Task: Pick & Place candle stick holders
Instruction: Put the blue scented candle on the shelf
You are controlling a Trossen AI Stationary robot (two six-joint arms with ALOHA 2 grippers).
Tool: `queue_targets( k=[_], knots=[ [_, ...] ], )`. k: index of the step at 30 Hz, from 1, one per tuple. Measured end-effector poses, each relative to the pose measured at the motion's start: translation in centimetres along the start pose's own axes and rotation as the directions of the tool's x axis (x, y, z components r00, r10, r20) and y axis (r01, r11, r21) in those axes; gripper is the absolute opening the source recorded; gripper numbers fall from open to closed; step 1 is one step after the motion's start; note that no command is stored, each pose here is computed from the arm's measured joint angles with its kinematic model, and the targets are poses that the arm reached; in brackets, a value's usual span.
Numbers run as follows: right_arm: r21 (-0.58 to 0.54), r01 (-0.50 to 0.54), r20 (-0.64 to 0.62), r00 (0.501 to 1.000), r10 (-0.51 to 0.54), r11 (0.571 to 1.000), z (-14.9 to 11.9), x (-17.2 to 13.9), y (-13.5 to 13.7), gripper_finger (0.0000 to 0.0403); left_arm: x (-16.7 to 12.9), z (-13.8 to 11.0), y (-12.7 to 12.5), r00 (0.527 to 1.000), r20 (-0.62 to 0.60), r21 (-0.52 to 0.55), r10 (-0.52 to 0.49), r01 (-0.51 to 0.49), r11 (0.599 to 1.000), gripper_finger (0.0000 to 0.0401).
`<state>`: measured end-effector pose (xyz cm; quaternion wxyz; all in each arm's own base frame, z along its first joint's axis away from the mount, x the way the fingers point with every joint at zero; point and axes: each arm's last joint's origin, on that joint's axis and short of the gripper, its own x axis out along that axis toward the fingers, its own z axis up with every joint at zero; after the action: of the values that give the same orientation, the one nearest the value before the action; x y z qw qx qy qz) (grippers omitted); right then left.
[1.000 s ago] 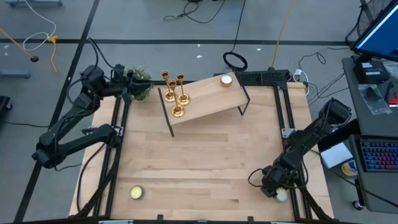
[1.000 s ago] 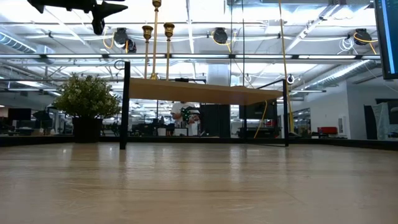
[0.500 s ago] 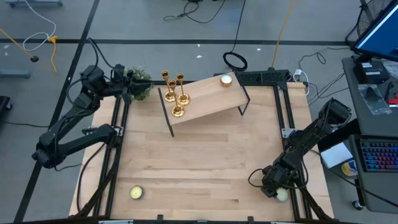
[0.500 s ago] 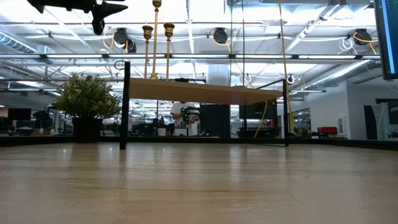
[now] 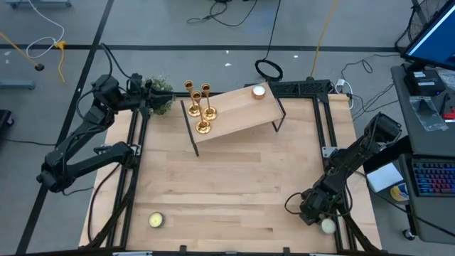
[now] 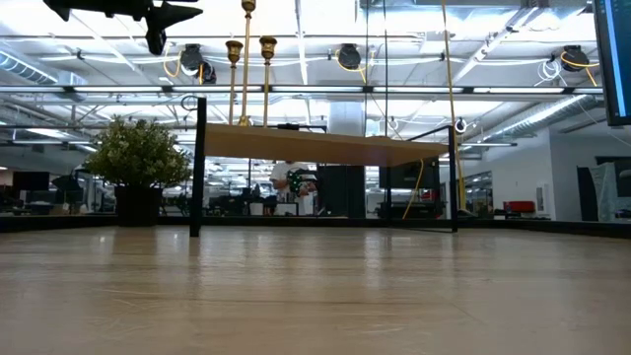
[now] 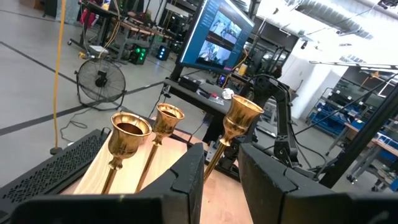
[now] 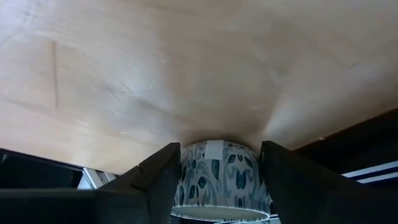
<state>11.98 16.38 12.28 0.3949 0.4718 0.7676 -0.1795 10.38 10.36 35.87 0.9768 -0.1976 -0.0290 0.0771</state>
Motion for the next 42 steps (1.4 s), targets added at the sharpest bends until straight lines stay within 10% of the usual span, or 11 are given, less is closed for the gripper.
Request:
queue_targets(
  k=[42],
  knots=[
    [-0.136, -0.033, -0.042, 0.999, 0.028, 0.990, -0.39, -0.17, 0.35, 0.0265, 0.01, 0.00, 0.00, 1.000, 0.000, 0.013, 0.000, 0.000, 1.000, 0.0102]
  ],
)
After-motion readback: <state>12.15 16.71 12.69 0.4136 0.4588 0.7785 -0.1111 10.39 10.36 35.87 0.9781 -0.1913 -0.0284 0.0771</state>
